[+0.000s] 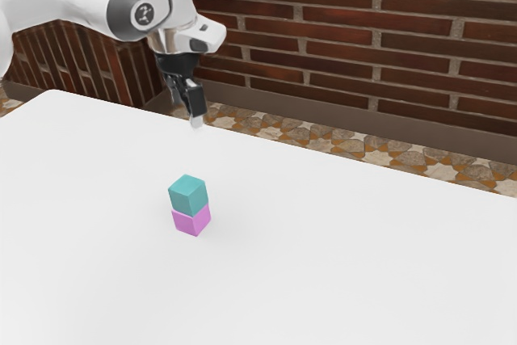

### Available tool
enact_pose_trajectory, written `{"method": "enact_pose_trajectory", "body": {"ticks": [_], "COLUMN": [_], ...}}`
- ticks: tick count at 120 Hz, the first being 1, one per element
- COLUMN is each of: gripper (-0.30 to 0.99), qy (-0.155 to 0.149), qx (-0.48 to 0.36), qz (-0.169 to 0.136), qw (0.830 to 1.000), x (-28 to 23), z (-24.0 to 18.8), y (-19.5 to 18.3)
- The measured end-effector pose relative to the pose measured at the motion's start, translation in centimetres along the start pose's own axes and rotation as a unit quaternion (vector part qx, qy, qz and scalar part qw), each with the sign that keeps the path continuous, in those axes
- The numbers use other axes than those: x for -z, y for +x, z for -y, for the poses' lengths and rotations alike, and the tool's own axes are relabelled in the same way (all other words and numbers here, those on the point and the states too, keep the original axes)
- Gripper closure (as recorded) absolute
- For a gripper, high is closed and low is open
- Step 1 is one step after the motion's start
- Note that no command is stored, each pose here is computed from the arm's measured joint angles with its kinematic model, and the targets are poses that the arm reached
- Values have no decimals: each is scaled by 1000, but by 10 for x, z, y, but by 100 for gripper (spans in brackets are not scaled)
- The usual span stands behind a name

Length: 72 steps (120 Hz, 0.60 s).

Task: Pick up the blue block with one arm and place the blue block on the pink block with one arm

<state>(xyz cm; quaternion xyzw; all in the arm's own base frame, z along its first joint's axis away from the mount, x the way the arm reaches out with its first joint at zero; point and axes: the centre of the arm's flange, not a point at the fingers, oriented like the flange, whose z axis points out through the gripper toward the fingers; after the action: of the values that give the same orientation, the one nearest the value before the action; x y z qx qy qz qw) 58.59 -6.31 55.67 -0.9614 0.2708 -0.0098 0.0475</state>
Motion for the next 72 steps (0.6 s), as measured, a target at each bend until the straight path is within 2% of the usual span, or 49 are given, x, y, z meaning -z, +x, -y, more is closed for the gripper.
{"method": "enact_pose_trajectory", "body": {"ticks": [13,29,49,72], "gripper": [0,0,0,0], "qy": [38,41,31,20], "qx": [-70,-134,-139,-146], "qz": [-16,11,41,53], "qw": [997,990,989,988], "x": [79,94,87,83], "z": [-41,-83,-63,-51], "y": [12,15,3,-4]}}
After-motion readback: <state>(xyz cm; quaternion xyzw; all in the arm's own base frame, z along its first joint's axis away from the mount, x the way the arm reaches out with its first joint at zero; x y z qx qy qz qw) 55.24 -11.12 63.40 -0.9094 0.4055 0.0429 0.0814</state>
